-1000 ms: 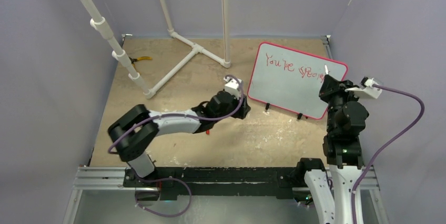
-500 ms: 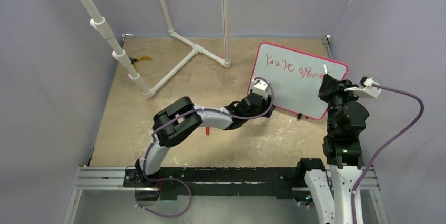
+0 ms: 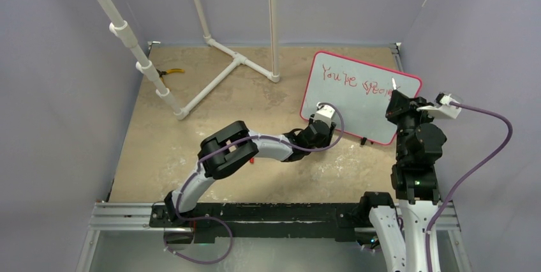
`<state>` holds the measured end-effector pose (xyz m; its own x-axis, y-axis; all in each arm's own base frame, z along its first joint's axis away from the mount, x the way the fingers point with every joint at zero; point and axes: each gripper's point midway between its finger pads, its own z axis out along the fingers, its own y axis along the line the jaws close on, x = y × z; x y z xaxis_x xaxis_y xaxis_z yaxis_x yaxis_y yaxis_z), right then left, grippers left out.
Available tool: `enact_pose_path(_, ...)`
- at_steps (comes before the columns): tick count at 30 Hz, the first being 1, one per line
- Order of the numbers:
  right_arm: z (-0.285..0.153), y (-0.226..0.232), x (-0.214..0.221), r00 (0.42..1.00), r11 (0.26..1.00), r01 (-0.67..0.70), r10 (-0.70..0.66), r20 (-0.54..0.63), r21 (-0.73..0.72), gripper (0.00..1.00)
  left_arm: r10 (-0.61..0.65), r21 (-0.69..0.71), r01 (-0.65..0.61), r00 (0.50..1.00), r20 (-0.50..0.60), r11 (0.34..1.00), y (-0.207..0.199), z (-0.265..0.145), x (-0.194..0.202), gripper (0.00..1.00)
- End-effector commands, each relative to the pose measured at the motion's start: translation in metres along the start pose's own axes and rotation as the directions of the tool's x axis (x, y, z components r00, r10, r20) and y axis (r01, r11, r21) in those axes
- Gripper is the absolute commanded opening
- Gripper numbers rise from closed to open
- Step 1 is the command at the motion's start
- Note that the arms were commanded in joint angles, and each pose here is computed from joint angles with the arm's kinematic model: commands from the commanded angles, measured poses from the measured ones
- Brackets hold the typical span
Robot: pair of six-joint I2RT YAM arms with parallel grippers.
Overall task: Write a sentence on the whiteboard
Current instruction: Move the whiteboard stand to the center of the board.
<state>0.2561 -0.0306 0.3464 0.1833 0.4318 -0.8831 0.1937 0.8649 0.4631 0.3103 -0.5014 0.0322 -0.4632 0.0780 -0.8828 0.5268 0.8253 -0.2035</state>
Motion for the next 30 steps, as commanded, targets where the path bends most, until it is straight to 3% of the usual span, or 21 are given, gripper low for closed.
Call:
enact_pose_path(1, 0.003, 0.007, -0.005, 1.000, 0.999, 0.008, -0.007, 0.024, -0.037, 0.00, 0.012, -0.030, -0.011, 0.999, 0.034, 0.999, 0.001, 0.009, -0.009, 0.42)
enact_pose_path(4, 0.003, 0.007, -0.004, 1.000, 0.999, 0.008, -0.008, 0.022, -0.038, 0.00, 0.021, -0.051, -0.019, 0.999, 0.038, 0.999, 0.004, 0.011, -0.009, 0.37)
enact_pose_path(13, 0.005, 0.008, -0.001, 1.000, 0.999, 0.009, -0.008, 0.010, -0.041, 0.00, 0.052, -0.158, -0.043, 0.997, 0.053, 0.987, 0.023, 0.007, -0.004, 0.00)
enact_pose_path(30, 0.007, 0.012, 0.000, 1.000, 0.998, 0.015, -0.015, 0.008, -0.061, 0.00, 0.050, -0.401, 0.017, 0.987, 0.155, 0.916, 0.089, -0.045, -0.014, 0.00)
